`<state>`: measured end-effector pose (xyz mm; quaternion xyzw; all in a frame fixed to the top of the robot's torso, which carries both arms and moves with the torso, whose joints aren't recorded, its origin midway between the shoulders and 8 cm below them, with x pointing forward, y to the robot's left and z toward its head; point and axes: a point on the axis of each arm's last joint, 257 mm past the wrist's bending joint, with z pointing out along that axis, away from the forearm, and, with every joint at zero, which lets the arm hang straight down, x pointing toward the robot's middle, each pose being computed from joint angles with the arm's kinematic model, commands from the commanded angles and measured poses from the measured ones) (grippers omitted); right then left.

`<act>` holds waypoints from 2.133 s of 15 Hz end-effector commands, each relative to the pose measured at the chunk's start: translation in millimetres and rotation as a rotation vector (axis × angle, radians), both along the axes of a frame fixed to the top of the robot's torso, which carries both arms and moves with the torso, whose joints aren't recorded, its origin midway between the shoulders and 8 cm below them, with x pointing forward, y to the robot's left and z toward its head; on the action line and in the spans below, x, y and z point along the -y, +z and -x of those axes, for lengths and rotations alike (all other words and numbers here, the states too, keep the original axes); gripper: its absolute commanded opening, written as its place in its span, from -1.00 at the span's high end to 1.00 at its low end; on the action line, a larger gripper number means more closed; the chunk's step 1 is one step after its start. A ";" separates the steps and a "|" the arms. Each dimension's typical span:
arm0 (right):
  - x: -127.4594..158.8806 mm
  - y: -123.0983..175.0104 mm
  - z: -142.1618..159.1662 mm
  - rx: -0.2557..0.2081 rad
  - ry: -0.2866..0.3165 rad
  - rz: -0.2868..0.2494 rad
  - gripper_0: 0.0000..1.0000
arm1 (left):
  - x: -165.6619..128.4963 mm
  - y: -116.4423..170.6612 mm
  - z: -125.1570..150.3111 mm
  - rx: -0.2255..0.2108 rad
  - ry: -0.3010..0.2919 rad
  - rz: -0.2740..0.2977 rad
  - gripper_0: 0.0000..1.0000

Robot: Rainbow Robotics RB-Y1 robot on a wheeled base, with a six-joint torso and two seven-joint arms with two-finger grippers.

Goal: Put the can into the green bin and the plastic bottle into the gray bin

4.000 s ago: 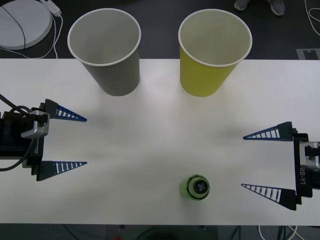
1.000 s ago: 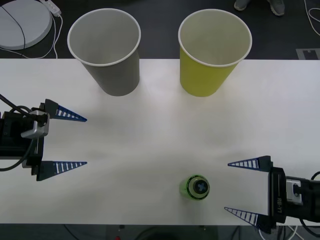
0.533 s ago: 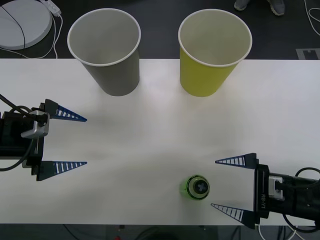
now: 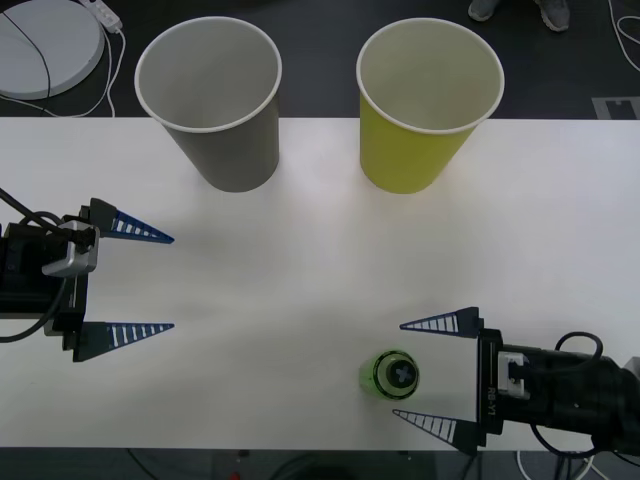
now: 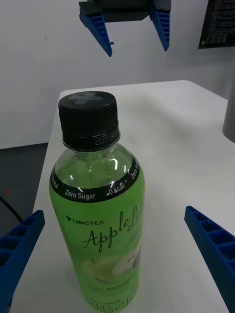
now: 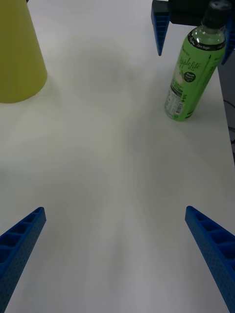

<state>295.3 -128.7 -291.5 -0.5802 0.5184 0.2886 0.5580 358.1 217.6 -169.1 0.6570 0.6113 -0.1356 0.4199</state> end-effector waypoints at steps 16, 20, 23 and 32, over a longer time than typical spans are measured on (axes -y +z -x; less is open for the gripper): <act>-34.0 -2.1 -0.4 0.011 0.039 -0.014 1.00 | 0.0 0.0 0.0 0.000 0.000 0.000 -1.00; -34.3 -1.8 1.1 0.011 0.045 -0.015 1.00 | 0.0 0.0 0.0 0.000 0.000 0.000 -1.00; -30.5 4.0 0.5 0.016 0.048 -0.025 1.00 | 0.0 0.0 0.0 0.000 0.000 0.000 -1.00; 1.3 55.3 -0.8 0.025 -0.042 -0.038 1.00 | 0.0 0.0 0.0 0.000 0.000 0.000 -1.00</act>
